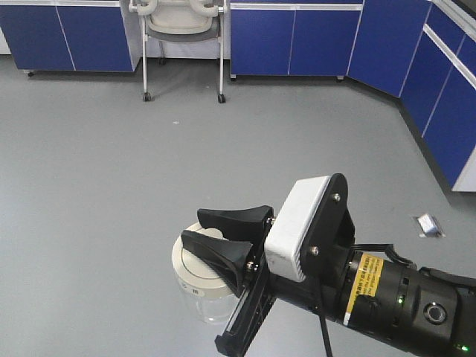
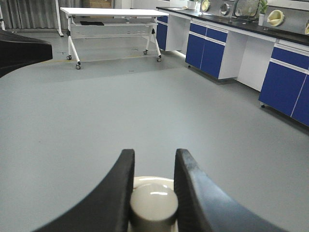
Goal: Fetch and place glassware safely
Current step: 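Keep holding the jar while driving toward the blue cabinets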
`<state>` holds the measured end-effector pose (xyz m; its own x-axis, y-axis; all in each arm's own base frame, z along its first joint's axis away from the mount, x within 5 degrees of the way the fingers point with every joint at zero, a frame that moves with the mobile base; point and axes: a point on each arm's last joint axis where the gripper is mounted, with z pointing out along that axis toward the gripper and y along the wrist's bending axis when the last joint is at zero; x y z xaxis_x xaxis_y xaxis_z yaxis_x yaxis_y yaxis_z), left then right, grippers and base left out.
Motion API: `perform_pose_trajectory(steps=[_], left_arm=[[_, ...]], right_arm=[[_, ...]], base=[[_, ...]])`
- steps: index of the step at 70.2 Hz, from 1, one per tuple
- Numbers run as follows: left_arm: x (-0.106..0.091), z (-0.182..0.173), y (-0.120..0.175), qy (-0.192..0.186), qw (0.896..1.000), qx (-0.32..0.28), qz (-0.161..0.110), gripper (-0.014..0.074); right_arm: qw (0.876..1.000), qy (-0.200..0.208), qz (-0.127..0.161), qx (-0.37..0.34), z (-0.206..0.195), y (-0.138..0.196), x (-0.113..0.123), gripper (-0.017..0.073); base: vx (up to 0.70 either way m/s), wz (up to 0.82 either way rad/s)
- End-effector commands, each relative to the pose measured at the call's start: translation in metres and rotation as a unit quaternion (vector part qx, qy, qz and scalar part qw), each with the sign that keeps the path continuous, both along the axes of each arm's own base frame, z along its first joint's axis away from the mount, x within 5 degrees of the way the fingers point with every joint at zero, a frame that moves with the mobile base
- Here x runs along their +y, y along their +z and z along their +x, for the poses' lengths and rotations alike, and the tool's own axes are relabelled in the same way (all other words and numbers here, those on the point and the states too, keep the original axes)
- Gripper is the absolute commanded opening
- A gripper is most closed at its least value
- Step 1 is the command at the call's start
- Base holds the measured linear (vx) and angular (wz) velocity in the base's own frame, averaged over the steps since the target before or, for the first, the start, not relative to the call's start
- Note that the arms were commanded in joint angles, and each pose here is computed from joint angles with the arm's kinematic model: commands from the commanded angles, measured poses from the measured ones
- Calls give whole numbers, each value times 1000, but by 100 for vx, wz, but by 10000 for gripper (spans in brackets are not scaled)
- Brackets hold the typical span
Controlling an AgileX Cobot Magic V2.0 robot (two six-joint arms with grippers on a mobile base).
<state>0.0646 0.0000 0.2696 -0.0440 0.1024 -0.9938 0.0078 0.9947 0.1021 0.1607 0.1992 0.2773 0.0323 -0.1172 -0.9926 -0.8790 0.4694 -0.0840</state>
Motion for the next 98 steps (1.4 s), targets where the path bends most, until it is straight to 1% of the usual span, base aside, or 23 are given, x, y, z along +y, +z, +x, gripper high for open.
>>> perform_pose_trajectory(steps=[1, 57, 98], left_arm=[[-1, 0, 14, -4, 999, -42, -7, -7], [-1, 0, 14, -4, 999, -42, -7, -7], [-1, 0, 14, -4, 999, -42, -7, -7]], right_arm=[[997, 14, 65, -35, -3, 27, 1, -1], [997, 13, 62, -33, -2, 26, 1, -1], [998, 11, 58, -31, -2, 25, 1, -1]], base=[[54, 6], [52, -1], [44, -2]])
